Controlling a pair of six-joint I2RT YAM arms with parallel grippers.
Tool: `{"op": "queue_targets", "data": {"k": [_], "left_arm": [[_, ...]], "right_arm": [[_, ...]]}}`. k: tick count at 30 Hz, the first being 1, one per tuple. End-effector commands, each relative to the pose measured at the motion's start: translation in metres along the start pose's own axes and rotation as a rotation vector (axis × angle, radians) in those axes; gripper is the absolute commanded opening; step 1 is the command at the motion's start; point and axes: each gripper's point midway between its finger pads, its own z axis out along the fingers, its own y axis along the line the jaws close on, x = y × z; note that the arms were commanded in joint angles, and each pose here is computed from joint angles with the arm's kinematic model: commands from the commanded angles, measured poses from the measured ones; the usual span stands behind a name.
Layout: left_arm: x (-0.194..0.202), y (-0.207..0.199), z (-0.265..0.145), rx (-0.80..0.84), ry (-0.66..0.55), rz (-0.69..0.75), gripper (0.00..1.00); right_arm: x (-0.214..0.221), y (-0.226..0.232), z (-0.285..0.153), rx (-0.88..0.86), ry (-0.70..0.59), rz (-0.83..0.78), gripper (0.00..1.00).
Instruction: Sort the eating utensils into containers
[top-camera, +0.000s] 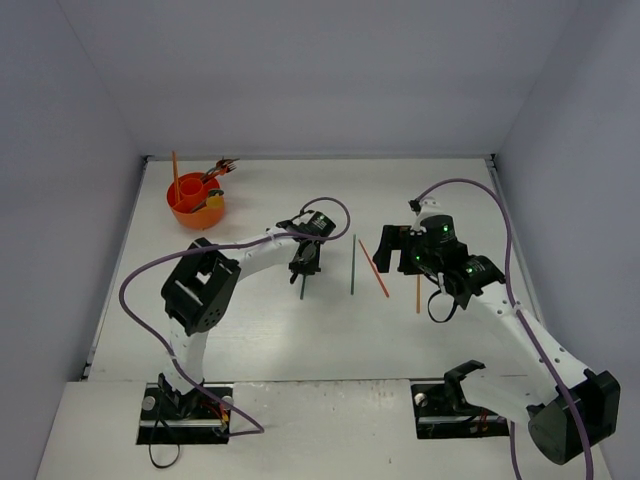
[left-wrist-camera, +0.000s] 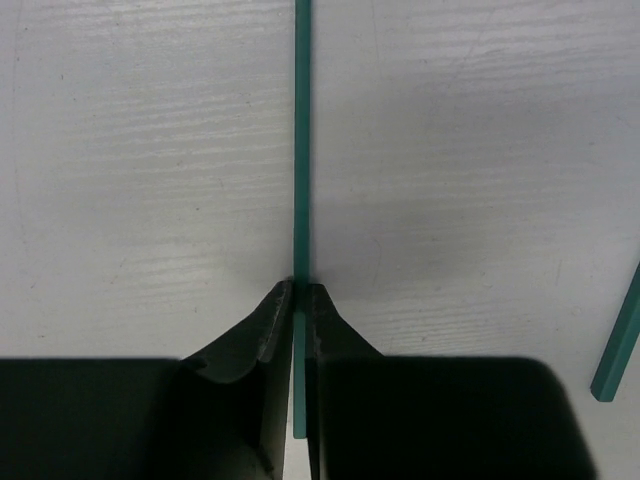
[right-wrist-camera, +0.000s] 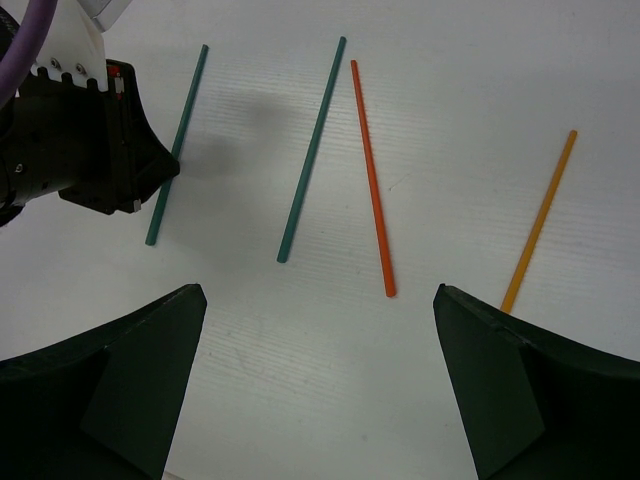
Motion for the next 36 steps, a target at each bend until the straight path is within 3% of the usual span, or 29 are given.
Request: {"op": "queue_targets", "data": {"k": [1,4,8,12,17,22,27,32,36], "left_arm": [[0.014,0.015,0.008,-0.064,0.051,0.016,0.00],[0.003,0.019,0.000,-0.067,0.016,0.015,0.00],[-0.031,0.028,-0.038,-0.074,-0.137,0.052,0.00],[-0.084,0.046,-0.106,-0.047,-0.394,0.019,0.00],[-0.136,0.106,-0.161,-0.032,-0.587,-0.096,0.00],[-0.189,0.212,-0.208,-0.119,-0.752,-0.194,0.00],[-0.225,0.304,-0.214,-0.212,-0.847,-0.210,0.00],[-0.267,0.354,-0.209,-0.194,-0.981,-0.206,0.00],[-0.285,0.374,-0.186,-0.186,-0.991,-0.172,0.00]], "right_arm": [[-0.008,-0.005,0.005,0.023,-0.022,-0.013,0.96],[-0.008,-0.005,0.007,0.024,-0.017,-0.013,0.96],[-0.008,-0.005,0.011,0.030,-0.007,-0.024,0.96],[-0.011,-0.006,0.015,0.039,0.001,-0.028,0.96],[-0.015,-0.005,0.019,0.040,0.005,-0.032,0.96],[-0.019,-0.005,0.020,0.044,0.001,-0.039,0.96],[-0.023,-0.003,0.020,0.036,-0.004,-0.043,0.95],[-0.030,0.002,0.018,0.013,-0.014,-0.054,0.95],[-0.032,0.007,0.017,-0.011,-0.012,-0.065,0.95]]}}
